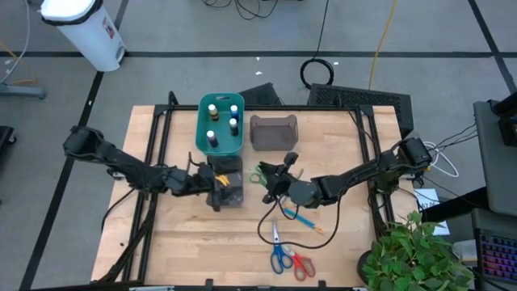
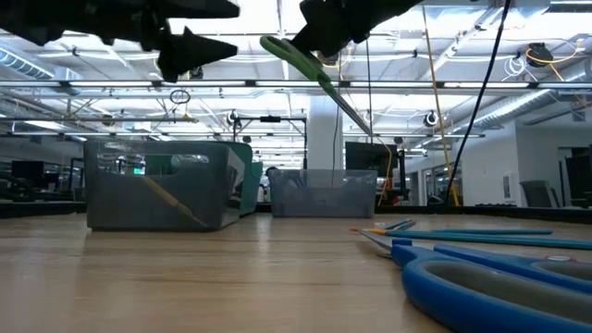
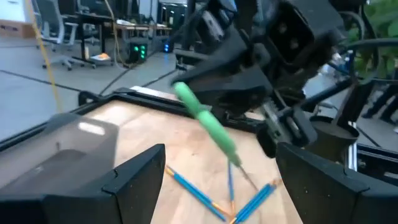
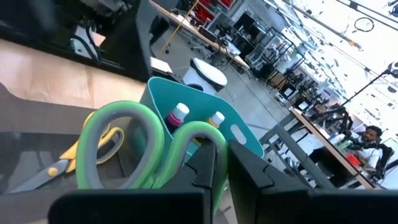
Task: Pick & Place Paint Supplies
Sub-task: Put the green scissors into the bottom black bin
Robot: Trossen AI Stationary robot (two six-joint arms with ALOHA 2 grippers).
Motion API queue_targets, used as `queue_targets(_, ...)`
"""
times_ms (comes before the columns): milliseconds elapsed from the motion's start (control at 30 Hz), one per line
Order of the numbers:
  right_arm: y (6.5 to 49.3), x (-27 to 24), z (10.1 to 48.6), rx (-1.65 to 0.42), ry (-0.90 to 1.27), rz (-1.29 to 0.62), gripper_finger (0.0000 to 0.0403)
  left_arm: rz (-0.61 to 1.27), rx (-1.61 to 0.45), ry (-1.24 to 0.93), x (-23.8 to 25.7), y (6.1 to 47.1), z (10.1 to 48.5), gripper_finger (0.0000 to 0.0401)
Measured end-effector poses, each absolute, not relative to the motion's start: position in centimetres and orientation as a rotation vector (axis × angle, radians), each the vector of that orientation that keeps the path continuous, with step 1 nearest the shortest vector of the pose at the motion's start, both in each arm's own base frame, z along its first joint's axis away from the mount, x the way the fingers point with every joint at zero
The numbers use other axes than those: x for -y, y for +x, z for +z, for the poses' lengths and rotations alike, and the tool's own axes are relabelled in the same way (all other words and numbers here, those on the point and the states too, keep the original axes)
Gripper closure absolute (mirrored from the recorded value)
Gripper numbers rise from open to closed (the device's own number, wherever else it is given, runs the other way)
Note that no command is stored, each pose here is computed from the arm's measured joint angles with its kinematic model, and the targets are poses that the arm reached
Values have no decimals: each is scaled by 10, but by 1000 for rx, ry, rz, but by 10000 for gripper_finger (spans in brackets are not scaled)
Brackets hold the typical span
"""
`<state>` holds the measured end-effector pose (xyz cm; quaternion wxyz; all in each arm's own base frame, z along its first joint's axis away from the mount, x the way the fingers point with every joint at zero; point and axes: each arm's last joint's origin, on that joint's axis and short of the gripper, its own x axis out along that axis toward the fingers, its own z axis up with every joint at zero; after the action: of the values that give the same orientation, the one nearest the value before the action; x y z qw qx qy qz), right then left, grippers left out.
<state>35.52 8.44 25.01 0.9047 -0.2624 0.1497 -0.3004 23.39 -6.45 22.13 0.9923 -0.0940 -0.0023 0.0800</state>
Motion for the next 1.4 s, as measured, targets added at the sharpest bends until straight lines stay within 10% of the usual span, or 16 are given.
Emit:
queue_targets(967,356,-97,256,-217,-515,-478,390,227,-18,-328,65,291,223,98)
queue_targets(1400,357,-99,256,-197,-488,-400,369,170,-27,-307,66,292,224,354)
